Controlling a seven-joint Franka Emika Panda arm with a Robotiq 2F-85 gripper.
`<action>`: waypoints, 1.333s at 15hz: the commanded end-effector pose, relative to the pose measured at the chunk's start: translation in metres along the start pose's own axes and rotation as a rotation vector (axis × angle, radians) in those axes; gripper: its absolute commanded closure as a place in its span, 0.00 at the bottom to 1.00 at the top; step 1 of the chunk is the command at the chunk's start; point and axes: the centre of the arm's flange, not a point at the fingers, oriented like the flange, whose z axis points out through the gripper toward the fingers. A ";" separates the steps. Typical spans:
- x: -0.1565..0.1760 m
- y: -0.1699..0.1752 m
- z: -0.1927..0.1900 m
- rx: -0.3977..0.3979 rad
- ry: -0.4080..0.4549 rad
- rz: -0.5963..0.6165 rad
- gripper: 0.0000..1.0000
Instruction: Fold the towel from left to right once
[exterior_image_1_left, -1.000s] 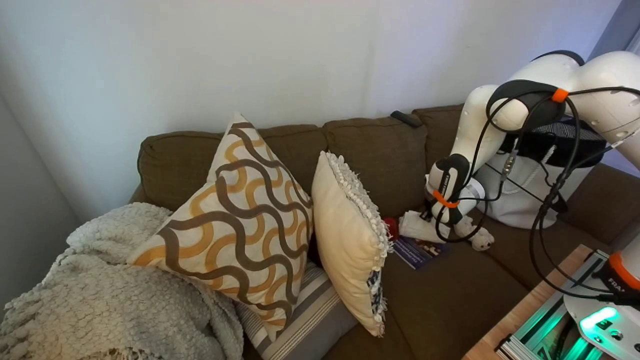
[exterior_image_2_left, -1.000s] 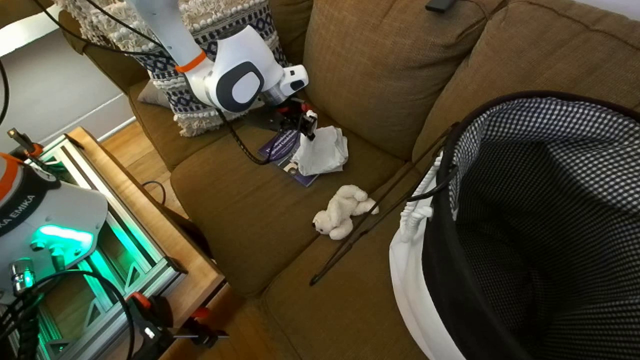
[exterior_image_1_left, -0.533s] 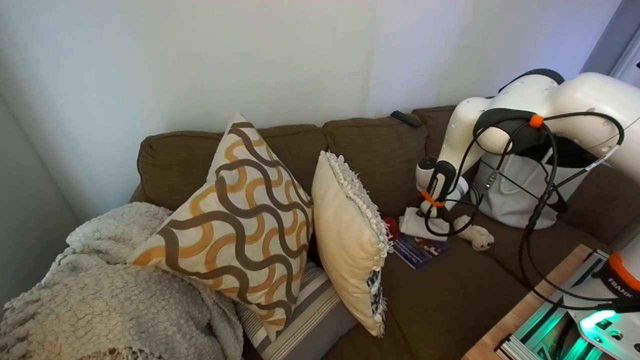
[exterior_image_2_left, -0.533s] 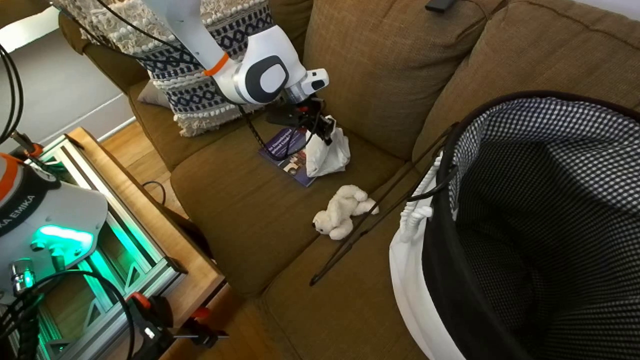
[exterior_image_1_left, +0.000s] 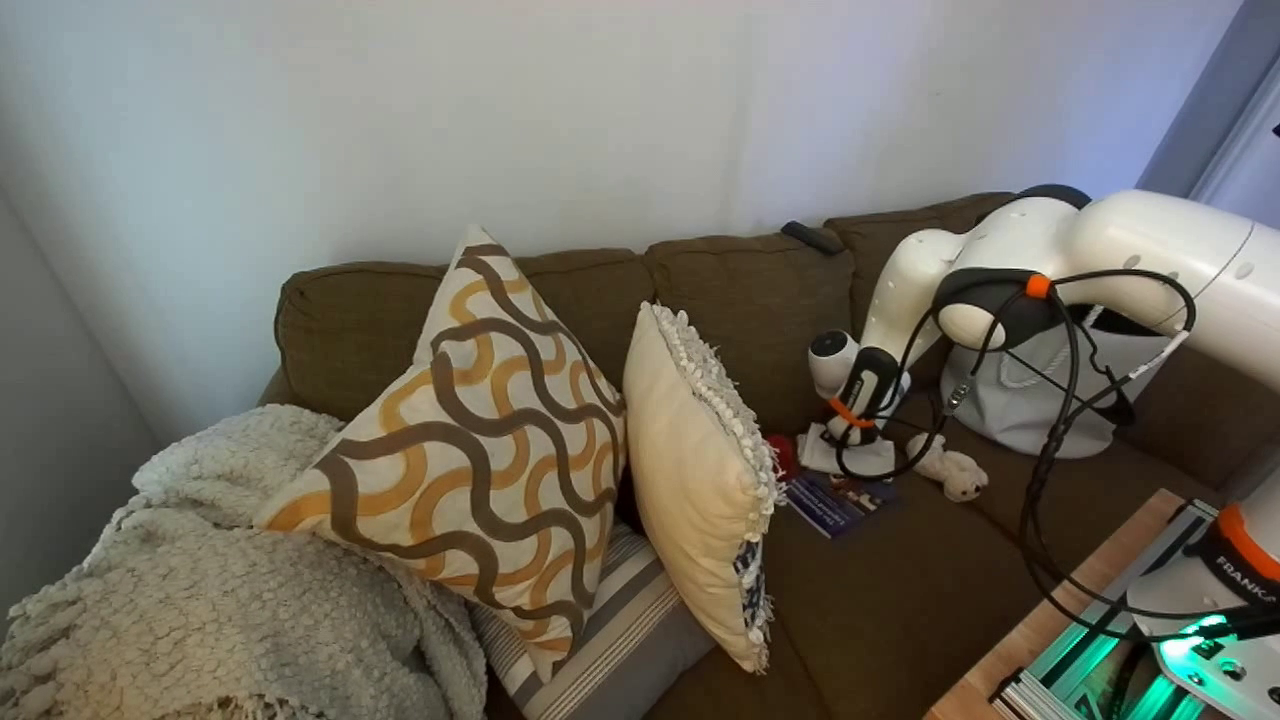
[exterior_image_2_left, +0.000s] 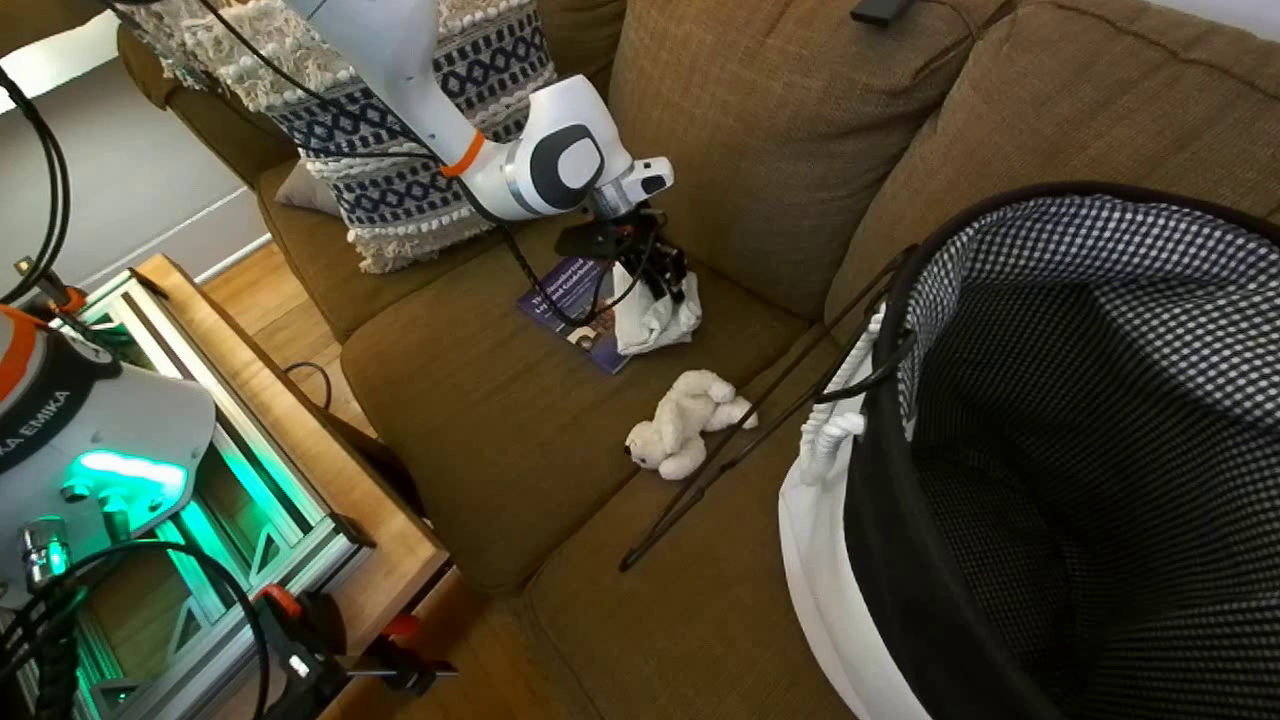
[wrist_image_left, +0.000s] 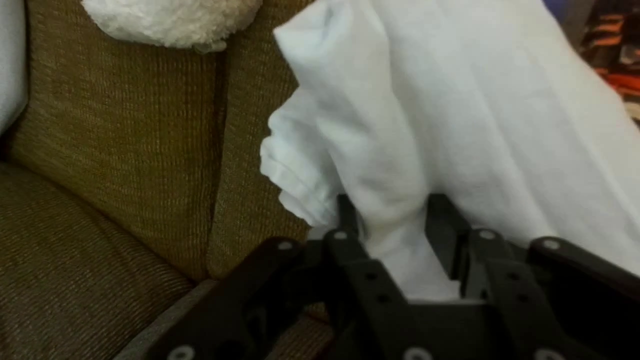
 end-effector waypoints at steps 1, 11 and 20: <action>0.009 -0.002 0.016 -0.045 0.029 0.062 0.24; -0.078 0.025 -0.043 0.081 -0.118 0.202 0.00; -0.112 0.032 -0.066 0.246 0.024 0.404 0.00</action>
